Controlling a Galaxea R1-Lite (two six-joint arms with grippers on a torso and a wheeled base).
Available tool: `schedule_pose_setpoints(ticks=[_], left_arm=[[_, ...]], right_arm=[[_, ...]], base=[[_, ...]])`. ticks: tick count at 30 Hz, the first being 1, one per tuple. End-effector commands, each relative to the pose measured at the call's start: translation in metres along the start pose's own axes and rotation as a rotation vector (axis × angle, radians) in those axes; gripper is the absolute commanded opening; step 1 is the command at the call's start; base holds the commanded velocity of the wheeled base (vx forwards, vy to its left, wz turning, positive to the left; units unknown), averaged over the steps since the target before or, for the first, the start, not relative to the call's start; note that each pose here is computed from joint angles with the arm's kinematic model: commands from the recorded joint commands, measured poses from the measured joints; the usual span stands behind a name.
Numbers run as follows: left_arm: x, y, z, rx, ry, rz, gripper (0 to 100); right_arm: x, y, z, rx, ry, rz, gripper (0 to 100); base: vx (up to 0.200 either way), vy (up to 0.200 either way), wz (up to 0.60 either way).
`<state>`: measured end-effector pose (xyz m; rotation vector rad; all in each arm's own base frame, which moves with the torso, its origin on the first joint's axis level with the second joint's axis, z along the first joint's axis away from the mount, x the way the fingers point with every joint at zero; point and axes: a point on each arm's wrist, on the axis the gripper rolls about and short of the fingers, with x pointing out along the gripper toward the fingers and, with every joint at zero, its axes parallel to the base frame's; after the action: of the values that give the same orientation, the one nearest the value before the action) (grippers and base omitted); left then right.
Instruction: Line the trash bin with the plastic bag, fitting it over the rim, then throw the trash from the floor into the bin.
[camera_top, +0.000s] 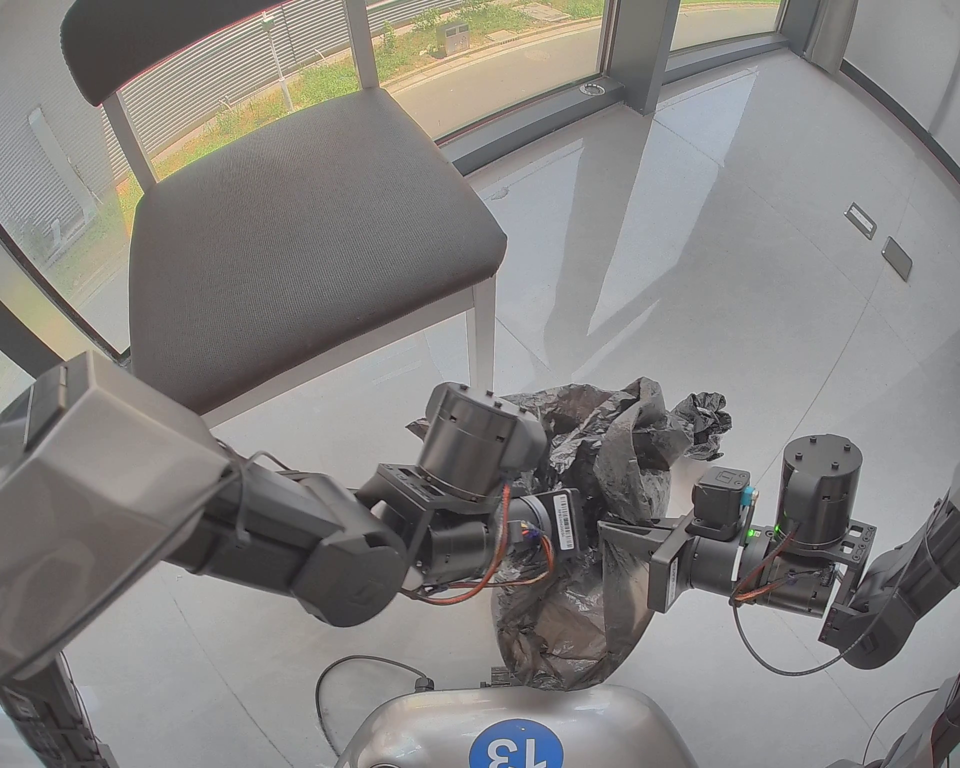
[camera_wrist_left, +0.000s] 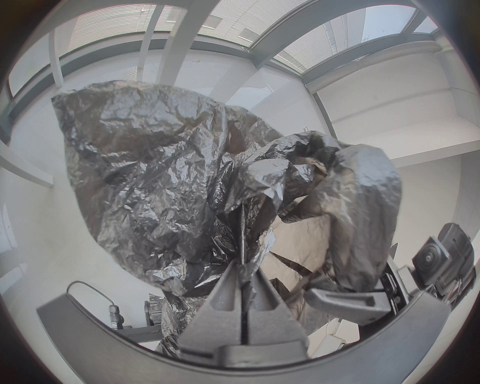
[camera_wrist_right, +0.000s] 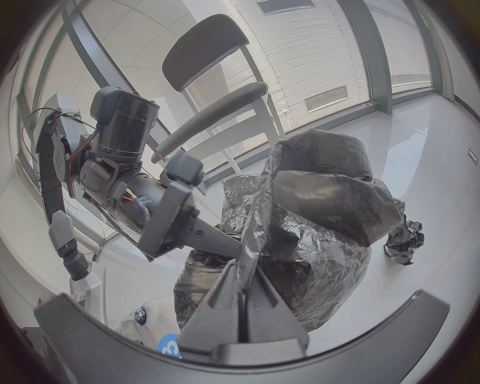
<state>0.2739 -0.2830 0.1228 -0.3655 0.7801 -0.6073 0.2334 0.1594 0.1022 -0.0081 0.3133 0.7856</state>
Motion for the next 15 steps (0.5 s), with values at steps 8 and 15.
schedule_pose_setpoints(ticks=[8, 15], left_arm=[[-0.047, 0.009, 0.021, -0.002, -0.063, 0.037, 0], [-0.036, 0.016, 0.017, -0.01, -0.043, 0.055, 0]], right_arm=[[0.011, -0.002, 0.002, 0.0, -0.006, 0.001, 0], [-0.008, -0.018, -0.017, 0.029, 0.063, -0.065, 0]], base=[[0.0, 0.0, 0.0], [0.0, 0.0, 0.0]])
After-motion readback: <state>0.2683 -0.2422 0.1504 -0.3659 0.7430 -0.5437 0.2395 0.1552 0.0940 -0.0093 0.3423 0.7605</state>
